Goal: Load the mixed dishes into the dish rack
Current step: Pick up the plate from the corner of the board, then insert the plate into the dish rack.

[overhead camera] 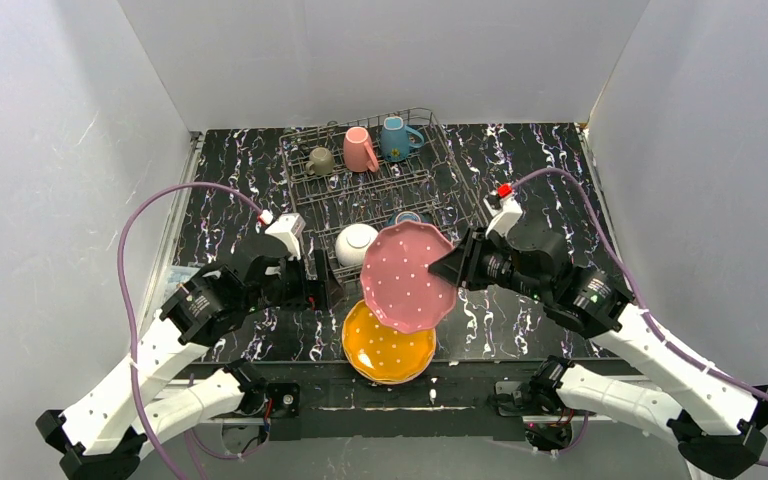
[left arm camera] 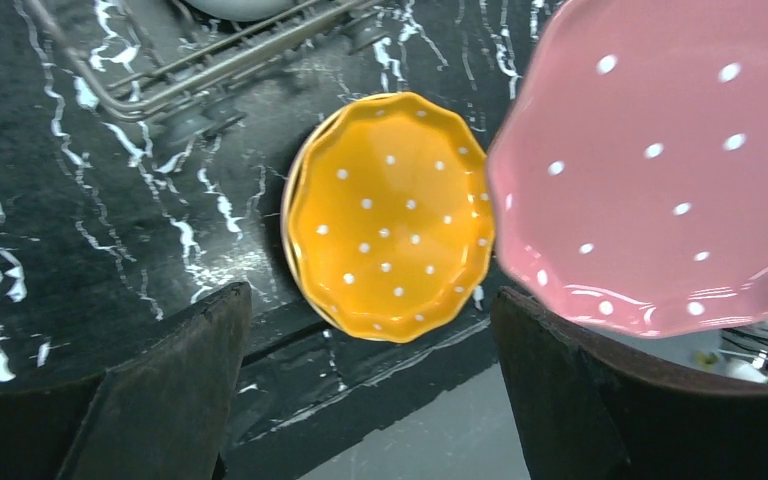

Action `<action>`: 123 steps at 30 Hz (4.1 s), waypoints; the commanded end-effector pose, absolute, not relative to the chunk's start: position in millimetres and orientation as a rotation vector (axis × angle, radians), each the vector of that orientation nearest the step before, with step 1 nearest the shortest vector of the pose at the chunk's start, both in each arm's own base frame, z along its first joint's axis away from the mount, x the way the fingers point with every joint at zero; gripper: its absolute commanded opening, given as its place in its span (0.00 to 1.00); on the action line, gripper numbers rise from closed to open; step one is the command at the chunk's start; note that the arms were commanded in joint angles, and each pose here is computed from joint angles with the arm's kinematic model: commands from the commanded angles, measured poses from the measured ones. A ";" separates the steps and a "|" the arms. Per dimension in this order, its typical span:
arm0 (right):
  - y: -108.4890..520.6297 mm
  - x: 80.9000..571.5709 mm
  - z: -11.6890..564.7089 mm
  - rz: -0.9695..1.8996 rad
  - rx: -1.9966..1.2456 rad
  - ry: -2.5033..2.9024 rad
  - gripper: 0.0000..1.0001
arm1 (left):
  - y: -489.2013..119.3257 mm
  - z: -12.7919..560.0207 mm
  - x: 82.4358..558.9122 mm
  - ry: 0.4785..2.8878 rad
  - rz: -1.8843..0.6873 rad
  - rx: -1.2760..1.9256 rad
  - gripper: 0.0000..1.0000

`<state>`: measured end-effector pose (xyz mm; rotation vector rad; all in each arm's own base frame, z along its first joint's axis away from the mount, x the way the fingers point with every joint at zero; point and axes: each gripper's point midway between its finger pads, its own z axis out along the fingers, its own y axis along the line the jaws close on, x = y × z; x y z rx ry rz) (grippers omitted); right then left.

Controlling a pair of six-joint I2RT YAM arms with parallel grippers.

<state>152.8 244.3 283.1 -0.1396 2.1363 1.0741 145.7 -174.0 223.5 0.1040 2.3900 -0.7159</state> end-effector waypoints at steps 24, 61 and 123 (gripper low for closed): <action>259.6 274.3 411.8 0.654 -0.114 1.818 0.01 | -138.0 226.9 166.0 2.337 -0.387 0.310 0.91; 195.5 488.4 362.7 0.014 -0.042 1.850 0.01 | -138.0 172.3 175.9 2.343 -0.321 0.396 0.88; 231.5 537.7 234.3 -0.072 -0.188 1.997 0.01 | -131.9 168.1 185.3 2.377 -0.317 0.344 0.88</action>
